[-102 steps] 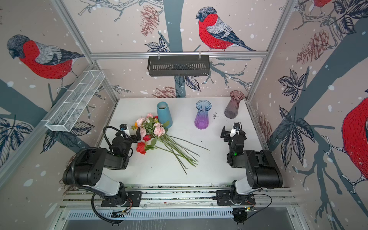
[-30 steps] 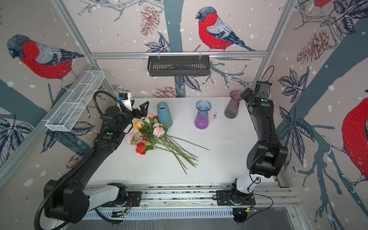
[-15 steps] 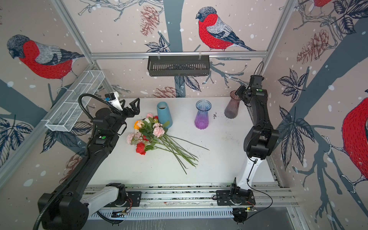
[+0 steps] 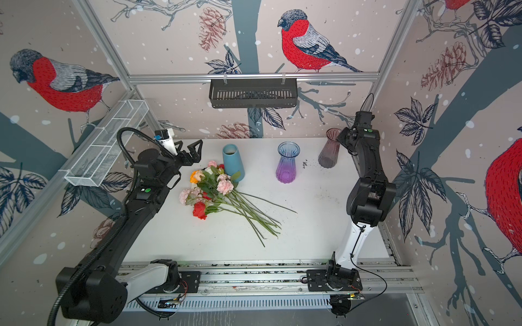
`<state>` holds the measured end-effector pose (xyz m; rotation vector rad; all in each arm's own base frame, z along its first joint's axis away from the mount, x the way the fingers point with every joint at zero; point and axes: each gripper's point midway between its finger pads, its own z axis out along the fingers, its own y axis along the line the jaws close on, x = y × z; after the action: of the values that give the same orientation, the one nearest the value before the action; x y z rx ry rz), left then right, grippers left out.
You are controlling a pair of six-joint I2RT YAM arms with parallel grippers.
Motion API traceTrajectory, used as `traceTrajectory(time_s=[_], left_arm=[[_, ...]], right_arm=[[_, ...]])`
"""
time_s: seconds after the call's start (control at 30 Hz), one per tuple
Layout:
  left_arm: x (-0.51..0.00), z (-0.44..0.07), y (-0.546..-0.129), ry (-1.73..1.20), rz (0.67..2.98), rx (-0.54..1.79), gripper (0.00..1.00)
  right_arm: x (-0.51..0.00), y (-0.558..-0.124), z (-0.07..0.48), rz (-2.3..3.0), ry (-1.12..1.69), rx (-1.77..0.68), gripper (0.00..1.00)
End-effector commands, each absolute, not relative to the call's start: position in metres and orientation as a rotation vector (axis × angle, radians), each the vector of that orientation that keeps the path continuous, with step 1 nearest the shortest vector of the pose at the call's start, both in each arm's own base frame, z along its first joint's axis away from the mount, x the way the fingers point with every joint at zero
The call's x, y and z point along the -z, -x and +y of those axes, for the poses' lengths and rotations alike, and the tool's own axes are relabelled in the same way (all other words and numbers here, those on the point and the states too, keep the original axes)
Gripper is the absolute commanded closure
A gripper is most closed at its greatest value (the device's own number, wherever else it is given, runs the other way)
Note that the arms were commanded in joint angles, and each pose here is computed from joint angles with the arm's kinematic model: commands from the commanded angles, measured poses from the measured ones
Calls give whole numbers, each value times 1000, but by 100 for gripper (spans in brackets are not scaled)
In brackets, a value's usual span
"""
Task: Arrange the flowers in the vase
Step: 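Carry the mauve vase nearer the robot, set it down, open right gripper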
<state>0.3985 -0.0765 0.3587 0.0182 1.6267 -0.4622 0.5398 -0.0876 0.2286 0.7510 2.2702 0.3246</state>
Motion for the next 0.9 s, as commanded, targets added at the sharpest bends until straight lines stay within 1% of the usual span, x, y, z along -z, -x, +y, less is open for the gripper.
traceTrajectory(time_s=[0.0, 0.07, 0.17, 0.2, 0.23, 0.4, 0.63, 0.87], left_arm=[[-365, -78, -395, -52, 1593, 451, 2], [-365, -77, -395, -52, 1590, 441, 2], [-365, -77, -395, -55, 1591, 439, 2], [-364, -77, -395, -56, 1593, 440, 2], [-364, -77, -395, -57, 1594, 441, 2], [-362, -78, -396, -58, 1597, 445, 2], [-367, -82, -392, -85, 1575, 460, 2], [-362, -82, -395, -87, 1586, 456, 2]], right_arm=[[-224, -549, -89, 2278, -731, -355, 61], [-220, -550, -87, 2298, -732, -371, 76], [-224, -546, -84, 2291, -727, -381, 90], [-227, -542, -84, 2279, -731, -378, 94], [-233, -536, -84, 2260, -732, -373, 95], [-262, -500, -79, 2191, -727, -365, 97], [-289, -433, -44, 2136, -687, -457, 99], [-295, -380, 1, 2166, -598, -420, 99]])
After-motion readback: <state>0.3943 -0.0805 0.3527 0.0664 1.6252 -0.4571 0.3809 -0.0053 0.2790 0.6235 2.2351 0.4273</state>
